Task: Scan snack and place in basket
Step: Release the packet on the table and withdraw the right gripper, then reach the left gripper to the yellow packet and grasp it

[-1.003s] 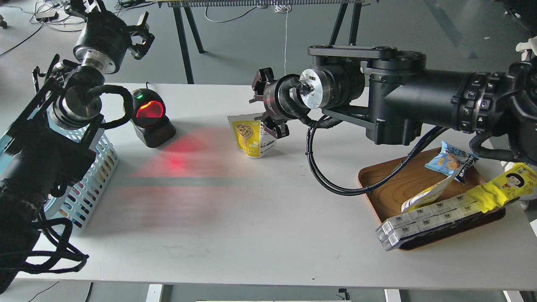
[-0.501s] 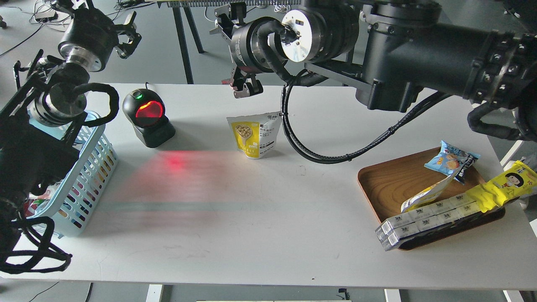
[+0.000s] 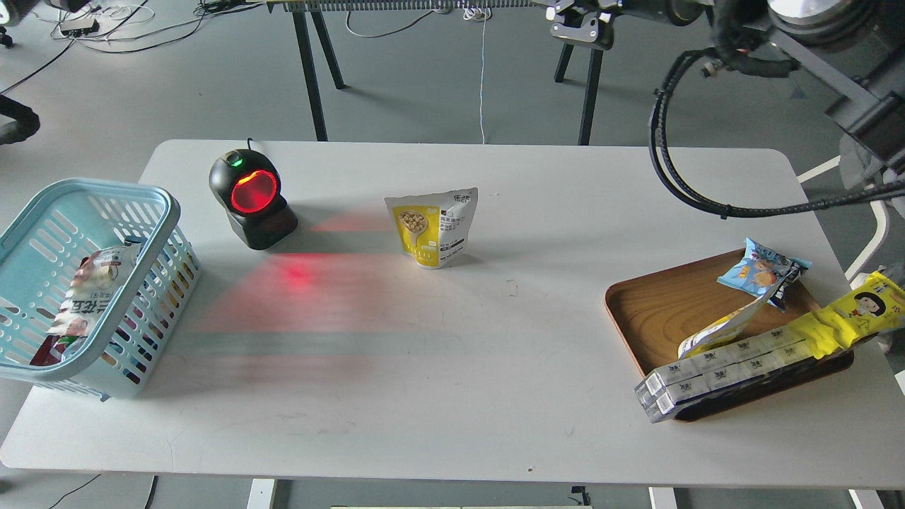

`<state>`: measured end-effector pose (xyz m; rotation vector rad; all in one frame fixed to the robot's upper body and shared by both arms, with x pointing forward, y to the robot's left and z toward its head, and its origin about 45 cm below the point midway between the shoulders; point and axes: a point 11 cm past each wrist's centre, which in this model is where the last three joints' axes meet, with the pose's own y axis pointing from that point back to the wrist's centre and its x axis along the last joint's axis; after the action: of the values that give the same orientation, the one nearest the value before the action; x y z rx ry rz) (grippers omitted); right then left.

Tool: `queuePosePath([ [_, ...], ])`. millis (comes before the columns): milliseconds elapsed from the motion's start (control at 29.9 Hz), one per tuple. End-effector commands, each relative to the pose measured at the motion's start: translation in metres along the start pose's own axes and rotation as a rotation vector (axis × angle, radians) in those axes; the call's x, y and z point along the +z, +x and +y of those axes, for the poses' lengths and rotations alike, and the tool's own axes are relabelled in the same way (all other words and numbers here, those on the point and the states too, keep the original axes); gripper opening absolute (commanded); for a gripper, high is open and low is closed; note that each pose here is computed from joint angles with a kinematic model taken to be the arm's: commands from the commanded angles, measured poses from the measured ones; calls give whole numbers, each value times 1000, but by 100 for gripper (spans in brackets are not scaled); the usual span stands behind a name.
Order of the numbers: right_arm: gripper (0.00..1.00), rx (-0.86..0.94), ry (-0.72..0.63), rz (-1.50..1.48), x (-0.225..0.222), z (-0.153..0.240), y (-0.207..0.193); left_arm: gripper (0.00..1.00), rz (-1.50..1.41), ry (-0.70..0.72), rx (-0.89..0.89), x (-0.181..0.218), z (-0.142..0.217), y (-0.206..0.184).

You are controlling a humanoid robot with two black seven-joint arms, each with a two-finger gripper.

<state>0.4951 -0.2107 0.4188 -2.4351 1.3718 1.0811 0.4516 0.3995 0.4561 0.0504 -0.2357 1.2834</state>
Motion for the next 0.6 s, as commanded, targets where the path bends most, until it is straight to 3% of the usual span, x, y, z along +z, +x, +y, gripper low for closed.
queuePosePath([
  [0, 95, -56, 103, -162, 7, 31, 64, 100, -217, 20, -100, 34, 30, -15],
  [167, 95, -101, 241, -302, 37, 64, 132, 100, -613, 53, -326, 45, 60, -69],
  [267, 95, -117, 288, -326, 46, 78, 151, 100, -820, 65, -413, 43, 72, -88],
  [468, 95, -100, 336, -357, 64, 99, 178, 100, -1261, 55, -460, 35, 60, -104],
  [568, 95, -86, 341, -367, 71, 106, 187, 100, -1379, 2, -501, 30, 45, -129],
])
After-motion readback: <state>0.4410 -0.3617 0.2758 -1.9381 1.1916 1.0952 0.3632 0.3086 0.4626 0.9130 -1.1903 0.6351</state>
